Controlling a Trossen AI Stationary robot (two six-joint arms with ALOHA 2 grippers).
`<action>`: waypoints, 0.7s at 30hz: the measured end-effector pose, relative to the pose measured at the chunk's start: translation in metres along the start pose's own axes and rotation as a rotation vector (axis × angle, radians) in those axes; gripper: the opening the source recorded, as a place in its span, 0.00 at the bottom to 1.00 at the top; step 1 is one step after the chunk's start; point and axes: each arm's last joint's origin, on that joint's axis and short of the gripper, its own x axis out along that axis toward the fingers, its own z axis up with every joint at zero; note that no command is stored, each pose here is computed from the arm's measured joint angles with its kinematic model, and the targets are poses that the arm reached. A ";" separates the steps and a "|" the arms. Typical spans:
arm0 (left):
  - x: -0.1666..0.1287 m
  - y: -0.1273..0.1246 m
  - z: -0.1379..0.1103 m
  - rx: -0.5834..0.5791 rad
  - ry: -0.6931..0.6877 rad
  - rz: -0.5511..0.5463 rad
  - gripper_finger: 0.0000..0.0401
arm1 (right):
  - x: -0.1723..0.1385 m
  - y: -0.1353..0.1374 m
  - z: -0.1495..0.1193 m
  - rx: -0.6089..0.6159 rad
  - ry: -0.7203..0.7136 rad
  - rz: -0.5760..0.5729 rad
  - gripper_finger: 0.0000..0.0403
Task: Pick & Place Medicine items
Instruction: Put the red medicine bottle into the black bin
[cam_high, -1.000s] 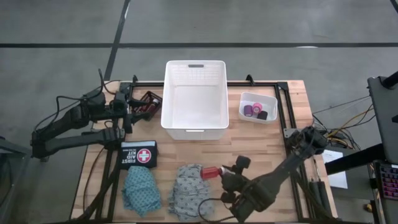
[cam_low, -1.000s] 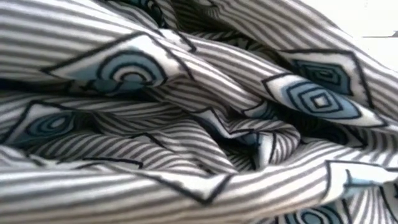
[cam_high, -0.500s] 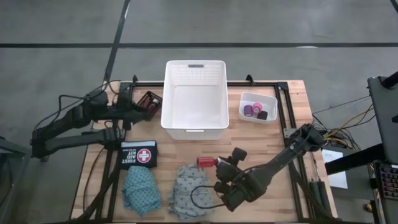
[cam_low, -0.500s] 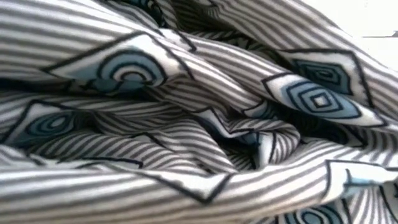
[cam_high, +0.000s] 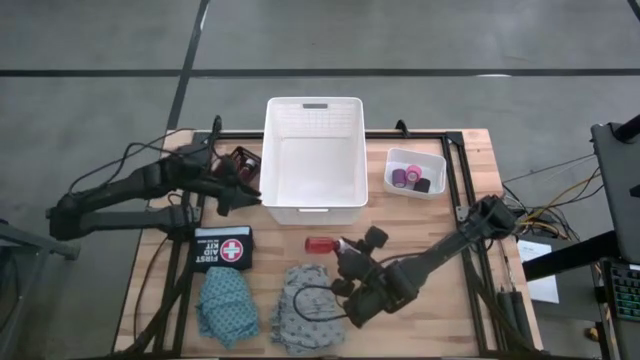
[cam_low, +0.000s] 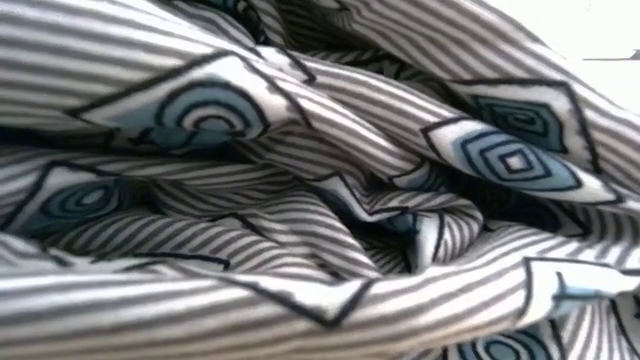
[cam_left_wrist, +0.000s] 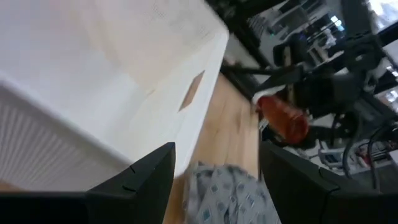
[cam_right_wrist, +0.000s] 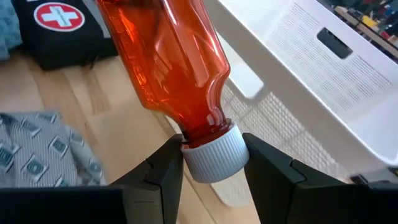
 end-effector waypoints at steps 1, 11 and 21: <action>0.000 -0.001 0.002 0.010 -0.017 -0.012 0.60 | 0.003 0.000 0.002 -0.002 -0.001 0.000 0.35; -0.023 -0.017 0.004 0.035 -0.126 -0.109 0.60 | 0.024 -0.003 0.013 0.012 0.040 0.037 0.35; -0.028 -0.048 -0.004 0.182 -0.222 -0.250 0.60 | 0.030 -0.006 0.016 0.030 0.040 0.024 0.35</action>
